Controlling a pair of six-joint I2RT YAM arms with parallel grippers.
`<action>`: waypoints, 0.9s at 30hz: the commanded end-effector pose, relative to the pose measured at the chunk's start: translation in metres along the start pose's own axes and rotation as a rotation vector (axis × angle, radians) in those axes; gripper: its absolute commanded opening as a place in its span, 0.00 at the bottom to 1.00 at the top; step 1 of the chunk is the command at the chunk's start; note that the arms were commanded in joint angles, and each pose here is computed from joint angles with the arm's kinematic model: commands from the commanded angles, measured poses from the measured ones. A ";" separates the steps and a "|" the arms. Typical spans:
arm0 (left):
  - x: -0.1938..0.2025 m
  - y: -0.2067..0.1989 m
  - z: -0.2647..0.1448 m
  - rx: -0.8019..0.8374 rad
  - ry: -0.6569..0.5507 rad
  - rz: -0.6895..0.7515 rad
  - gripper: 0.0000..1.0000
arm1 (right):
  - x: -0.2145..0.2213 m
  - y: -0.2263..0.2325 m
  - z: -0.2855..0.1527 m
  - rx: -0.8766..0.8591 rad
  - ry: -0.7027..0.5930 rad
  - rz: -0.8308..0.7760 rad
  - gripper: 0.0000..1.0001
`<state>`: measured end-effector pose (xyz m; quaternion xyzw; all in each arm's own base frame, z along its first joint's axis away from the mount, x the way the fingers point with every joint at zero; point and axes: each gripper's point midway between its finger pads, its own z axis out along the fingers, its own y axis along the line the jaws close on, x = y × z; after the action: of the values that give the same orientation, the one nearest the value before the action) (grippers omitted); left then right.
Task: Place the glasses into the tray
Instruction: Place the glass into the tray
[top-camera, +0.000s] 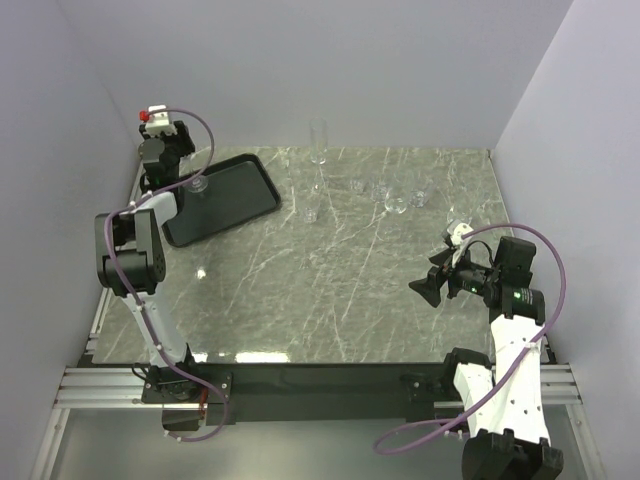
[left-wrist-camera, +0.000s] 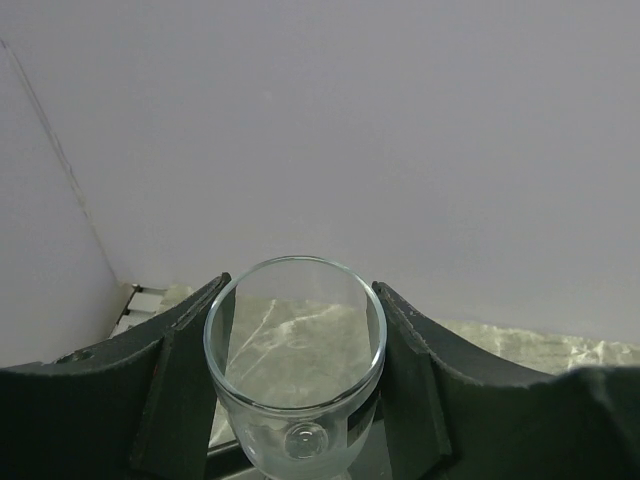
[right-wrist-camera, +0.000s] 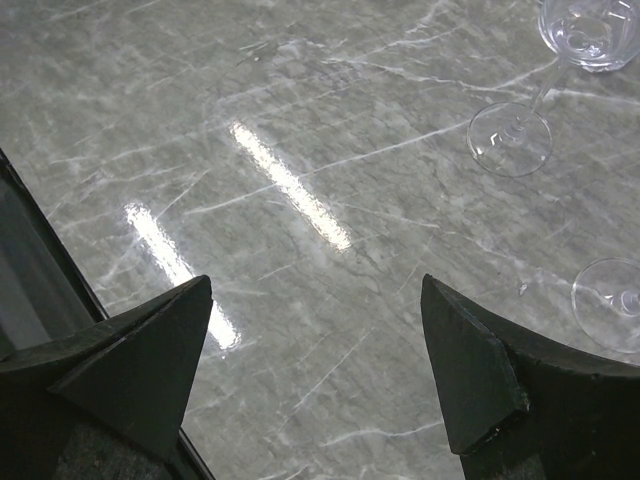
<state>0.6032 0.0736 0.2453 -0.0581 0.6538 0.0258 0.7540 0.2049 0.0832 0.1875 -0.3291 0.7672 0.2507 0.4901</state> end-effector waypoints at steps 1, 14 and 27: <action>-0.040 0.001 0.012 0.012 -0.113 0.018 0.15 | -0.017 -0.002 -0.004 0.002 -0.026 -0.048 0.91; -0.027 0.011 0.014 -0.004 -0.084 0.039 0.18 | -0.016 -0.002 -0.003 0.000 -0.024 -0.043 0.91; -0.022 0.017 0.011 -0.011 -0.075 0.060 0.24 | -0.017 -0.002 -0.003 0.001 -0.025 -0.041 0.91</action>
<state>0.6079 0.0893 0.2210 -0.0555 0.6739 0.0459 0.7353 0.2055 0.0830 0.1861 -0.3276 0.7690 0.2530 0.4871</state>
